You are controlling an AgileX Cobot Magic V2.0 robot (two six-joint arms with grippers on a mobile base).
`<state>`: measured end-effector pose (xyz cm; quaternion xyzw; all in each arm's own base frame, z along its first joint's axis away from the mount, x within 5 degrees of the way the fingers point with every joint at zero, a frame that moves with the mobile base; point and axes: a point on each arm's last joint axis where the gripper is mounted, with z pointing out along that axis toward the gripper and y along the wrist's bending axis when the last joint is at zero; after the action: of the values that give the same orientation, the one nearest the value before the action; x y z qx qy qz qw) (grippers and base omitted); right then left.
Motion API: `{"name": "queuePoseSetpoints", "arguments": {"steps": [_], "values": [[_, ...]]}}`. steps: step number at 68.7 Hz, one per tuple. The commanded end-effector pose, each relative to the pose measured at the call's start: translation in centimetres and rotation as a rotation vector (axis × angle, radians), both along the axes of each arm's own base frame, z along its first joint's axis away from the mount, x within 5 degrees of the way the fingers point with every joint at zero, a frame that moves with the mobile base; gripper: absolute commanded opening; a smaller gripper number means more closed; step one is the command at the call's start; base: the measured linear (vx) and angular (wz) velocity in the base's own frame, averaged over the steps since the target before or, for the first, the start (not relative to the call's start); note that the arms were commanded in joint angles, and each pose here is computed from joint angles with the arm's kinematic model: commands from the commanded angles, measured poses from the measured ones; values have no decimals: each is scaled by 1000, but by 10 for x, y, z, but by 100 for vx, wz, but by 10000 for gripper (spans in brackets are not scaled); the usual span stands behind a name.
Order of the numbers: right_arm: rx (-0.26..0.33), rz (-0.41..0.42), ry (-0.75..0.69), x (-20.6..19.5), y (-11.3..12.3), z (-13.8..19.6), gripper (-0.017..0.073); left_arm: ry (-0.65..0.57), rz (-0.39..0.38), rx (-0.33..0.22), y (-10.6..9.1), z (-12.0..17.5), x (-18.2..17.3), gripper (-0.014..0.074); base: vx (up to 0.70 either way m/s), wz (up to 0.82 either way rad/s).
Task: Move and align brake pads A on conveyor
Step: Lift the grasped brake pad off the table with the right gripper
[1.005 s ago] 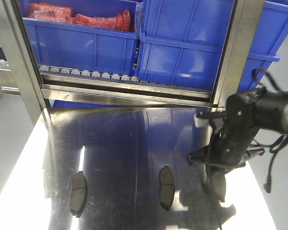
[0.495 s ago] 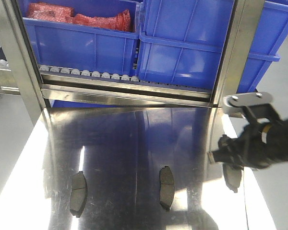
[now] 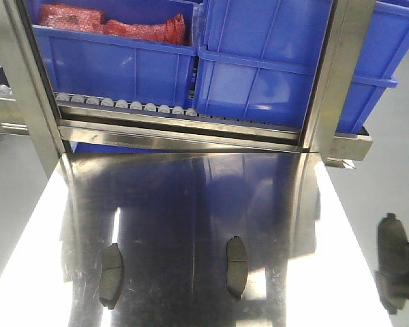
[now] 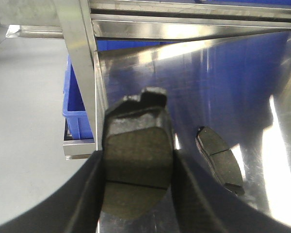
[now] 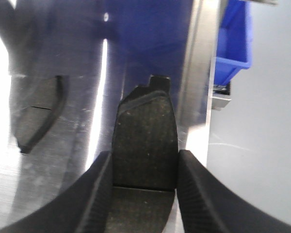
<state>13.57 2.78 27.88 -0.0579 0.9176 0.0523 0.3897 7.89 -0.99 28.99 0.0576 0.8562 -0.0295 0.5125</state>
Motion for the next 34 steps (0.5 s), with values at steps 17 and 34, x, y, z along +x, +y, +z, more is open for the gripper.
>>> {"name": "queuePoseSetpoints", "arguments": {"steps": [17,34], "values": [[-19,13,-203,-34,-11,0,-7,-116,-5,-22,-1,17,4,-6,0,0],[-25,14,-202,-39,-12,-7,-7,-116,-5,-22,-1,17,4,-6,0,0]]}}
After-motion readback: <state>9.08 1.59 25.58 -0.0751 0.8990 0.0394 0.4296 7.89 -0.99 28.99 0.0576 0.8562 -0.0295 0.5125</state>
